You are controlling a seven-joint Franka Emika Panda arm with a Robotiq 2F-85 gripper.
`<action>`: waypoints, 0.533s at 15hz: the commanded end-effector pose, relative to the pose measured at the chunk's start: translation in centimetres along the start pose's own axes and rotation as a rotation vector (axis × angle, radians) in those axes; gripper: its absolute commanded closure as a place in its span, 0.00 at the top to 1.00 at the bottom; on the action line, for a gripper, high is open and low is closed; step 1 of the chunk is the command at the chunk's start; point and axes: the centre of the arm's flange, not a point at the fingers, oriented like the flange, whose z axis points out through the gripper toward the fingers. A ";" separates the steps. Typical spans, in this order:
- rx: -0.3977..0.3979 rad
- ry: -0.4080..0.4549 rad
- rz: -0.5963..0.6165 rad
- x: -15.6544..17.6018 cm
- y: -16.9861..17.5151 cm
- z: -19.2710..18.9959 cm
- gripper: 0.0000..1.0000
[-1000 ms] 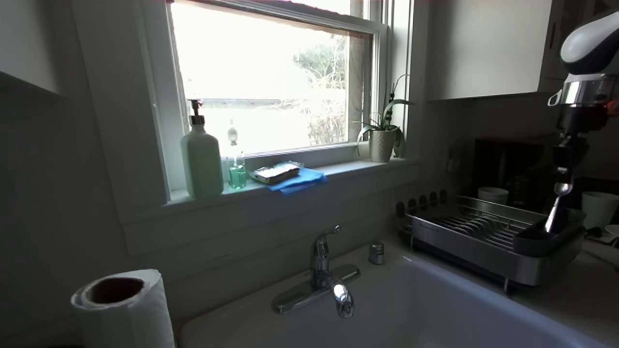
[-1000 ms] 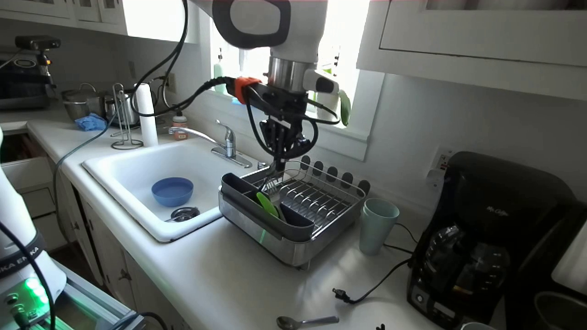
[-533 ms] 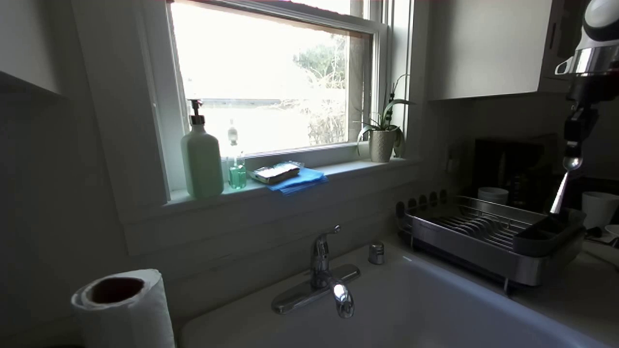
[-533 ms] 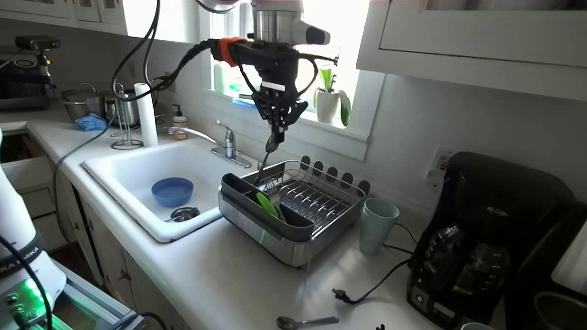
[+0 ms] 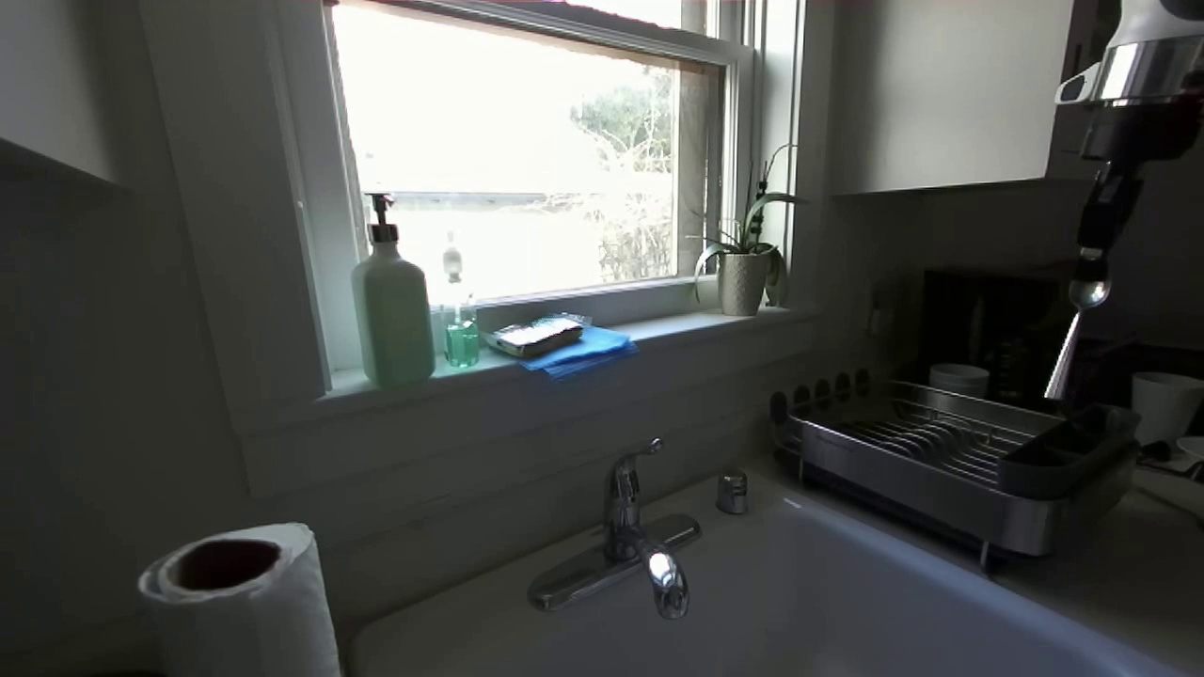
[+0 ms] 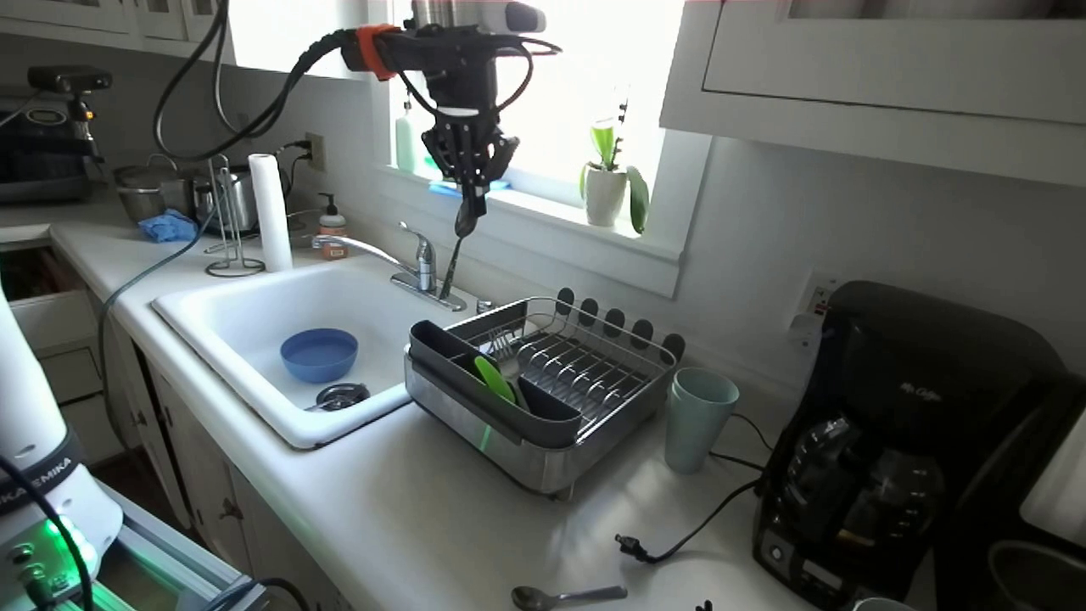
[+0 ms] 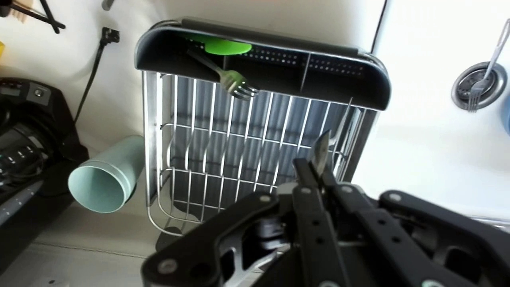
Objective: Place the fork in the right compartment, the spoon in the left compartment and the knife in the middle compartment
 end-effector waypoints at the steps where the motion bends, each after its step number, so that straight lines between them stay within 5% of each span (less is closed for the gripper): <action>1: -0.026 -0.014 -0.028 -0.2 -3.9 1.2 0.01; 8: -0.106 -0.044 -0.049 0.7 -5.6 5.4 0.01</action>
